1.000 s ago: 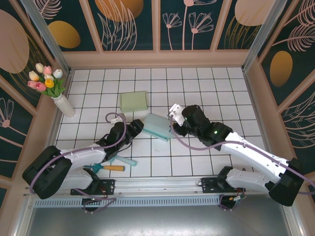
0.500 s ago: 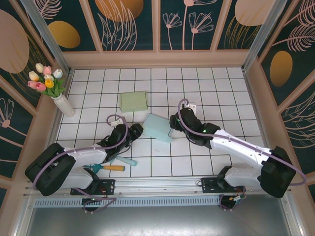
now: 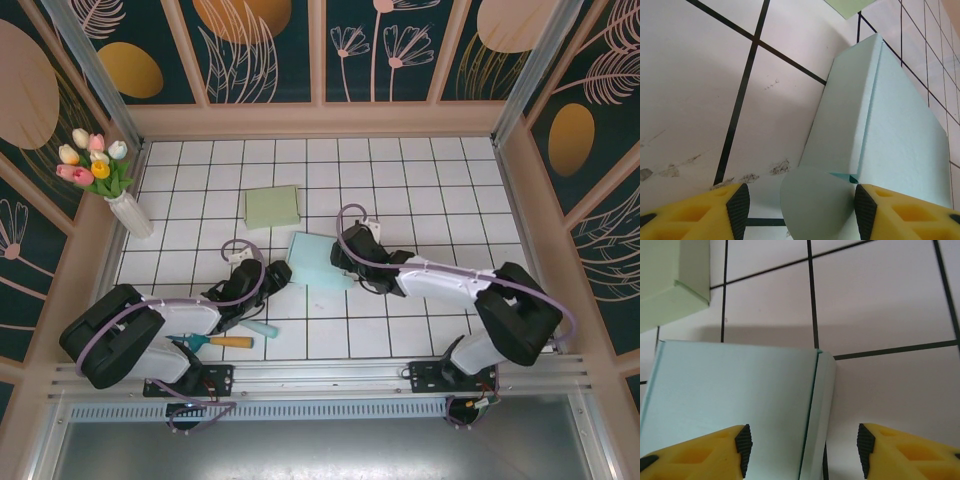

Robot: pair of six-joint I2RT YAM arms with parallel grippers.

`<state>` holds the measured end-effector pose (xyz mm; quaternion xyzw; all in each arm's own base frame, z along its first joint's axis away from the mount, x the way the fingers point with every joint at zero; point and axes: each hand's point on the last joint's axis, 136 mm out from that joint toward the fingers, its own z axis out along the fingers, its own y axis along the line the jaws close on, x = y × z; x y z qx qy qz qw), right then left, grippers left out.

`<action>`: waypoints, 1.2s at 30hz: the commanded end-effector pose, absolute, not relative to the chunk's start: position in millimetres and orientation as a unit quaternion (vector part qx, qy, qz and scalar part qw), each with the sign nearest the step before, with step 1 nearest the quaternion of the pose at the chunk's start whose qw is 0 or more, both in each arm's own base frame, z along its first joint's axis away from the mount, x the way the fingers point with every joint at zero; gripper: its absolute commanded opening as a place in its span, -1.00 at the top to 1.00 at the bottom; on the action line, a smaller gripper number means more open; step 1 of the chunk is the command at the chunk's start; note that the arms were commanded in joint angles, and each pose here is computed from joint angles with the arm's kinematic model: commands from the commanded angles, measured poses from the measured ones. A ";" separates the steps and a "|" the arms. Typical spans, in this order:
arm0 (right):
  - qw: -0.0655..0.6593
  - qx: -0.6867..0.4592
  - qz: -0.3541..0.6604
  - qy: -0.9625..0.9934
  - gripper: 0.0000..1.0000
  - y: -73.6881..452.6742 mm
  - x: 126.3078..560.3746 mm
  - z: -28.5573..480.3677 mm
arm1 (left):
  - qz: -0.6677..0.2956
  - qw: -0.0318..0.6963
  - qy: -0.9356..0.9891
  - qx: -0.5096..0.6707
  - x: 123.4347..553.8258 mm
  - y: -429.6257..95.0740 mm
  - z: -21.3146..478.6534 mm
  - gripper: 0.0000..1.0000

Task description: Fold the paper box

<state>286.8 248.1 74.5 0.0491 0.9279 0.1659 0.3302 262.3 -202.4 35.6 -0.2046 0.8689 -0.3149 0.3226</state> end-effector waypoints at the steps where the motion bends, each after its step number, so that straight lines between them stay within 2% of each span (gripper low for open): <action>1: 0.329 0.031 0.171 0.928 -0.14 256.5 294.0 66.9 | -0.296 0.333 0.874 -0.192 261.7 -198.6 35.7 -0.21; 7: 0.312 0.022 0.151 0.938 -0.08 253.5 295.5 42.2 | -0.282 0.340 0.880 -0.177 264.8 -199.4 44.7 -0.20; 12: 0.307 0.009 0.145 0.941 -0.05 251.4 292.3 35.2 | -0.275 0.362 0.876 -0.163 269.0 -197.3 72.9 -0.23; 15: 0.308 0.002 0.146 0.940 -0.04 250.6 290.5 36.5 | -0.260 0.388 0.869 -0.161 272.6 -188.5 92.9 -0.30; 19: 0.311 0.003 0.166 0.936 -0.04 251.3 285.9 41.7 | -0.253 0.405 0.863 -0.166 278.8 -186.0 107.2 -0.52; 24: 0.315 0.005 0.182 0.931 -0.04 250.6 281.2 48.1 | -0.250 0.379 0.877 -0.156 290.8 -206.9 100.6 -0.69; 36: 0.312 -0.005 0.183 0.932 -0.04 249.0 277.9 44.9 | -0.213 0.311 0.915 -0.148 305.6 -234.3 53.2 -0.72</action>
